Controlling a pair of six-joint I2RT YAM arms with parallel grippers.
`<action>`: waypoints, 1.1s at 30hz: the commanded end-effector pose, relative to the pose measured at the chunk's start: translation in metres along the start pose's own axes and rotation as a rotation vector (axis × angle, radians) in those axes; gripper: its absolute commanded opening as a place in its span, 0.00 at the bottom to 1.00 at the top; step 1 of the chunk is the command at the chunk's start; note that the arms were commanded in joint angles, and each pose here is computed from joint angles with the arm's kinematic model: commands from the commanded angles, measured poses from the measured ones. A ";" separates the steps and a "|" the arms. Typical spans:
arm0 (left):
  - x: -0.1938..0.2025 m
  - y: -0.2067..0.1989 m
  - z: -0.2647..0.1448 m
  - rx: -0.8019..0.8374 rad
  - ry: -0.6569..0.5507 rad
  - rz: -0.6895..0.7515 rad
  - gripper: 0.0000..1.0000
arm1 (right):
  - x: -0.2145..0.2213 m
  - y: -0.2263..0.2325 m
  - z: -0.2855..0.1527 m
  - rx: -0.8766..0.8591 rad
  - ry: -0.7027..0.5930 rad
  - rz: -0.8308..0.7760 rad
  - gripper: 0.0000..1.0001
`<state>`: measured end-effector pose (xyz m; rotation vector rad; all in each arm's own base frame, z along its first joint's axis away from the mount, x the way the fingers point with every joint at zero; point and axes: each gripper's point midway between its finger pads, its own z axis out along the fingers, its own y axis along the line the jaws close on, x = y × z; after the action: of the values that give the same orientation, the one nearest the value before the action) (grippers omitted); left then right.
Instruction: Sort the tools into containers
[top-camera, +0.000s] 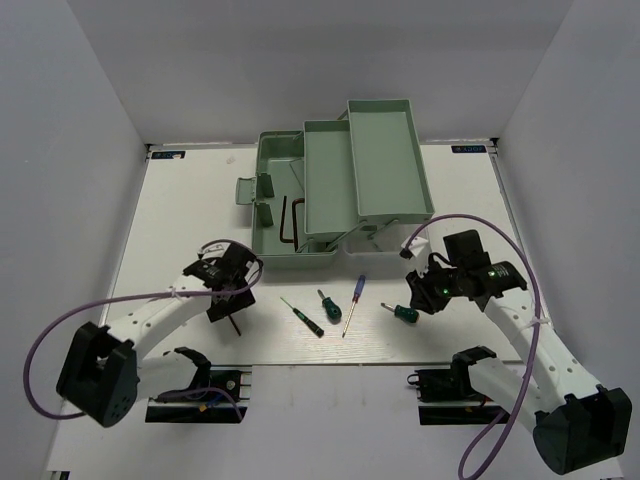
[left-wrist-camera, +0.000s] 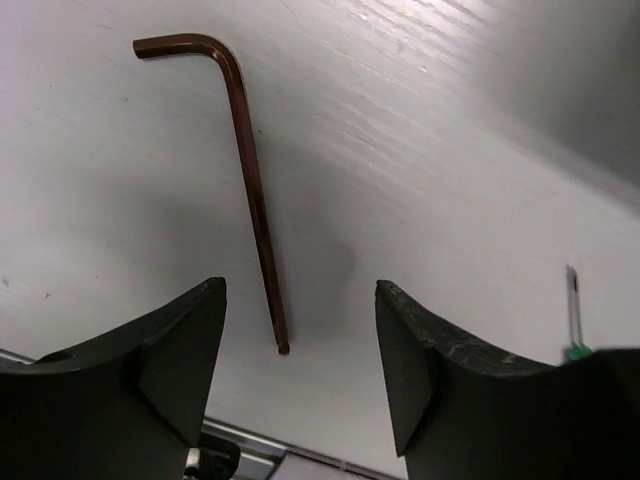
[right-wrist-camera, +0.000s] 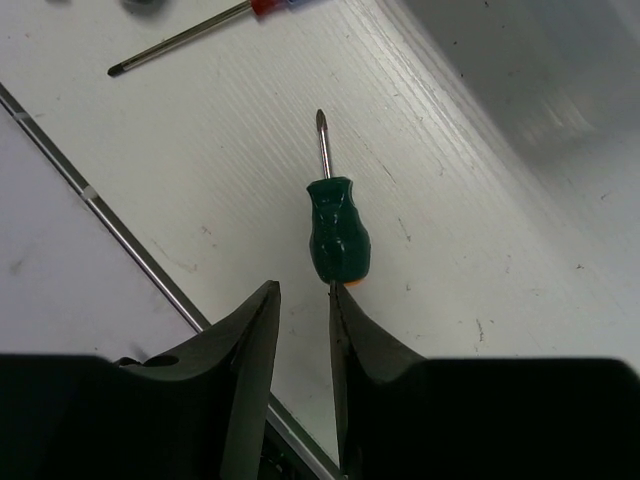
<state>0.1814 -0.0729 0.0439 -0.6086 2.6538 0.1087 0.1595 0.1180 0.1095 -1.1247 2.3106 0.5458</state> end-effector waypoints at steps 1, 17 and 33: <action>-0.013 -0.006 0.018 -0.013 -0.071 -0.032 0.71 | -0.011 -0.005 -0.006 0.033 -0.026 -0.005 0.34; 0.035 0.008 0.061 0.057 0.045 -0.067 0.19 | -0.010 -0.005 -0.011 0.042 -0.018 0.036 0.35; 0.025 -0.002 0.053 0.071 0.072 -0.056 0.10 | -0.019 -0.008 -0.015 0.043 -0.037 0.048 0.35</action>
<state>0.2277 -0.0848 0.0135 -0.6980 2.4818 -0.1304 0.1643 0.1141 0.1157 -1.0582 2.3552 0.5284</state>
